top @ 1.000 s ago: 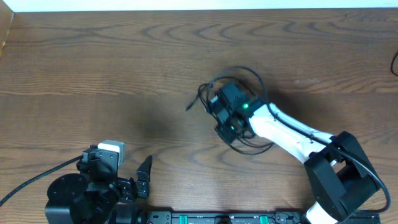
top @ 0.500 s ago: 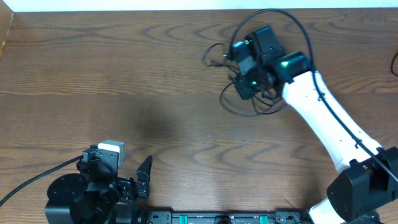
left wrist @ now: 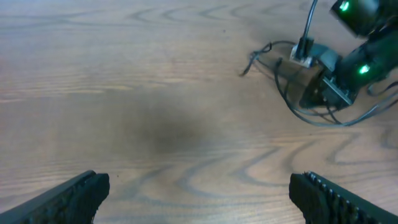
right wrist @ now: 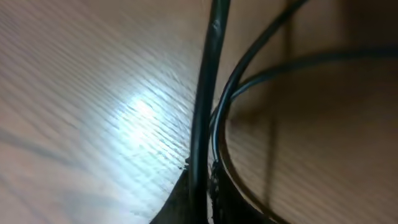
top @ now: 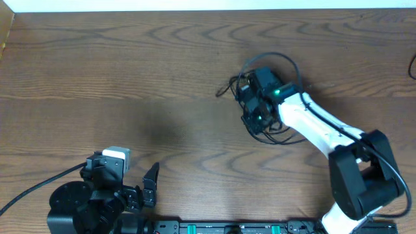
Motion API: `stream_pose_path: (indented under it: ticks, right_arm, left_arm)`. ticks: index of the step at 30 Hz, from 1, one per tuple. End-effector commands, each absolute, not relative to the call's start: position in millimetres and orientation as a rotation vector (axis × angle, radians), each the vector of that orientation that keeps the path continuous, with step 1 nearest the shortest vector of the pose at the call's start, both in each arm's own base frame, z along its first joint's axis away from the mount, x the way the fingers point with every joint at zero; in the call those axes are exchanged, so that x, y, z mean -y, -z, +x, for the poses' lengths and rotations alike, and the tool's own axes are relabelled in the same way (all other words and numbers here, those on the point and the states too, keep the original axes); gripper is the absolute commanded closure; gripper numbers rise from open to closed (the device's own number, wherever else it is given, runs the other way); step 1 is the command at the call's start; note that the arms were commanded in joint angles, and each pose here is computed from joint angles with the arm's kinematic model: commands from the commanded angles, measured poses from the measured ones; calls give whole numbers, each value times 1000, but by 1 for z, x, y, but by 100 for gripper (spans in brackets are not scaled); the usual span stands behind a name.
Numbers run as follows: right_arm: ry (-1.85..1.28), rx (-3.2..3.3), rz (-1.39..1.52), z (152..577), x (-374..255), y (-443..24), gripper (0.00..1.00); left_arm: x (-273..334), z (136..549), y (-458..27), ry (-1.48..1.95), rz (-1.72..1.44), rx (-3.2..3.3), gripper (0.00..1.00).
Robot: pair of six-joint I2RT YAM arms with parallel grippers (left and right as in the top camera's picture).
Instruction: Untangle cables
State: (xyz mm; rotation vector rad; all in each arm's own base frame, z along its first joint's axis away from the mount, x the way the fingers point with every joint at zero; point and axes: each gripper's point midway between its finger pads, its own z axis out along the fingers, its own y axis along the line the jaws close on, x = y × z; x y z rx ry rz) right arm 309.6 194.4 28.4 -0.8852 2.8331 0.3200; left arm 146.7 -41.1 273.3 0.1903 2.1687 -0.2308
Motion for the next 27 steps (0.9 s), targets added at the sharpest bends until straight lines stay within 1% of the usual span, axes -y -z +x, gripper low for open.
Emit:
stream_pose_path:
  ticks: [1, 2, 3, 4, 6, 8, 10, 11, 12, 13, 27]
  right_arm:
    - [-318, -2871, -886, 296, -195, -12, 90]
    - [-316, -2879, -902, 292, -196, -8, 87]
    - [-314, -2880, -919, 288, -197, -6, 82]
    - [-312, -2880, -941, 285, -197, -4, 72]
    - [-264, -2879, -961, 283, -195, -2, 59]
    - [-185, -2871, -967, 286, -190, -1, 37]
    - [-139, -2863, -966, 290, -187, -1, 24]
    - [-129, -2859, -964, 291, -186, -1, 13]
    - [-130, -2855, -964, 292, -187, -1, 5]
    - [-132, -2849, -962, 293, -187, -1, 1]
    - [-83, -2802, -945, 307, -187, -8, 1]
  left_arm:
    - [41, 146, -276, 220, 208, -2159, 0]
    - [41, 146, -276, 220, 208, -2159, 0]
    - [41, 146, -276, 220, 208, -2159, 0]
    - [41, 146, -276, 220, 208, -2159, 0]
    - [41, 146, -276, 220, 208, -2159, 0]
    - [41, 146, -276, 220, 208, -2159, 0]
    - [41, 146, -276, 220, 208, -2159, 0]
    - [41, 146, -276, 220, 208, -2159, 0]
    - [41, 146, -276, 220, 208, -2159, 0]
    - [41, 146, -276, 220, 208, -2159, 0]
    - [41, 146, -276, 220, 208, -2159, 0]
